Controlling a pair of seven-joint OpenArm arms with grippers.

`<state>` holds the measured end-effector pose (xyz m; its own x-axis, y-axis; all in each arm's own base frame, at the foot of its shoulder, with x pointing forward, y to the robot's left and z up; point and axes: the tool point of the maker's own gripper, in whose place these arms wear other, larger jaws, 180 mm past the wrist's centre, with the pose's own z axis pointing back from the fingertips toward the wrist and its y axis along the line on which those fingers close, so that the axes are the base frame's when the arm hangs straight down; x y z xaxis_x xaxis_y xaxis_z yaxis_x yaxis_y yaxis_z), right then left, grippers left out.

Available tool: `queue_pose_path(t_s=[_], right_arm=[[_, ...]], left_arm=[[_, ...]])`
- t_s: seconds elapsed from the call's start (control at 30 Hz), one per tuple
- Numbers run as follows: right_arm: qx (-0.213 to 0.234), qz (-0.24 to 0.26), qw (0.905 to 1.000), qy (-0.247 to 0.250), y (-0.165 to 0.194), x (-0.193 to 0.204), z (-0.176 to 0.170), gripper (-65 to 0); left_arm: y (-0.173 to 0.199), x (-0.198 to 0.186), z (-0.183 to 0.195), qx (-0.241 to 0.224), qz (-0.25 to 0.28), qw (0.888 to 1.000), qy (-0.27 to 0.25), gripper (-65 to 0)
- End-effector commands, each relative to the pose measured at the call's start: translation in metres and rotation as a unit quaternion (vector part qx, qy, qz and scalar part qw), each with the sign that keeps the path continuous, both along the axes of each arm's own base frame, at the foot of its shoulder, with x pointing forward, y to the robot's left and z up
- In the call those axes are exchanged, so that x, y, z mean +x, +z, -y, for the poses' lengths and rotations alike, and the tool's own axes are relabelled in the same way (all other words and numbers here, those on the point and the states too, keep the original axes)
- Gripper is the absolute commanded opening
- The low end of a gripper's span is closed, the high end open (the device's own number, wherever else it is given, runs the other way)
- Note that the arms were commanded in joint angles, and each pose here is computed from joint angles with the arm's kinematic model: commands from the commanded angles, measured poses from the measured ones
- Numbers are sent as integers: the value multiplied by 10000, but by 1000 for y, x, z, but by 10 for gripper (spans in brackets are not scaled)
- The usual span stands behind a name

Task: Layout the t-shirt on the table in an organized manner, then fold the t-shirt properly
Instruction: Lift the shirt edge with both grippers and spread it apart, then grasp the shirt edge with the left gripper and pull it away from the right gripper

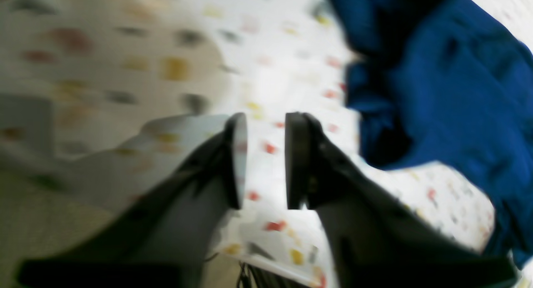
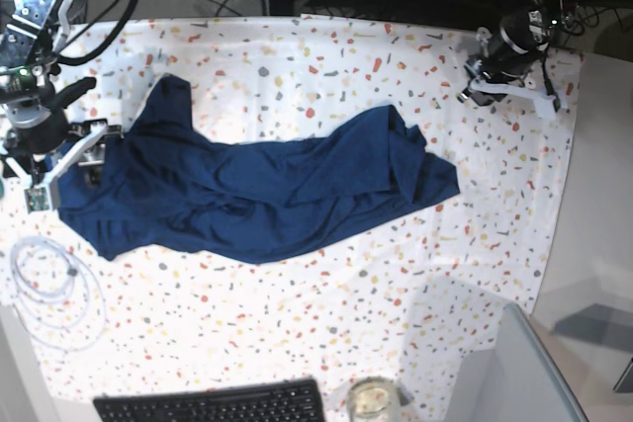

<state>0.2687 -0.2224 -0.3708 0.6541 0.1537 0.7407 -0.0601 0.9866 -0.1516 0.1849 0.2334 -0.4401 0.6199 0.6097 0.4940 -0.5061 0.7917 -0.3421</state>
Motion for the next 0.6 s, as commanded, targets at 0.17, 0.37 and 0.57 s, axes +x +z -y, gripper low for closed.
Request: queue_pose_path(t_s=[0.17, 0.37, 0.57], right_arm=[[347, -218, 9988, 263, -10, -20, -10, -116], [813, -470, 9953, -243, -50, -19, 12, -116], [881, -473, 9949, -164, -53, -7, 25, -116]], left_arm=[[12, 10, 9, -29, 376, 9983, -451, -650], [11, 10, 14, -63, 384, 9977, -551, -650], [6, 17, 72, -441, 397, 9908, -1216, -650]])
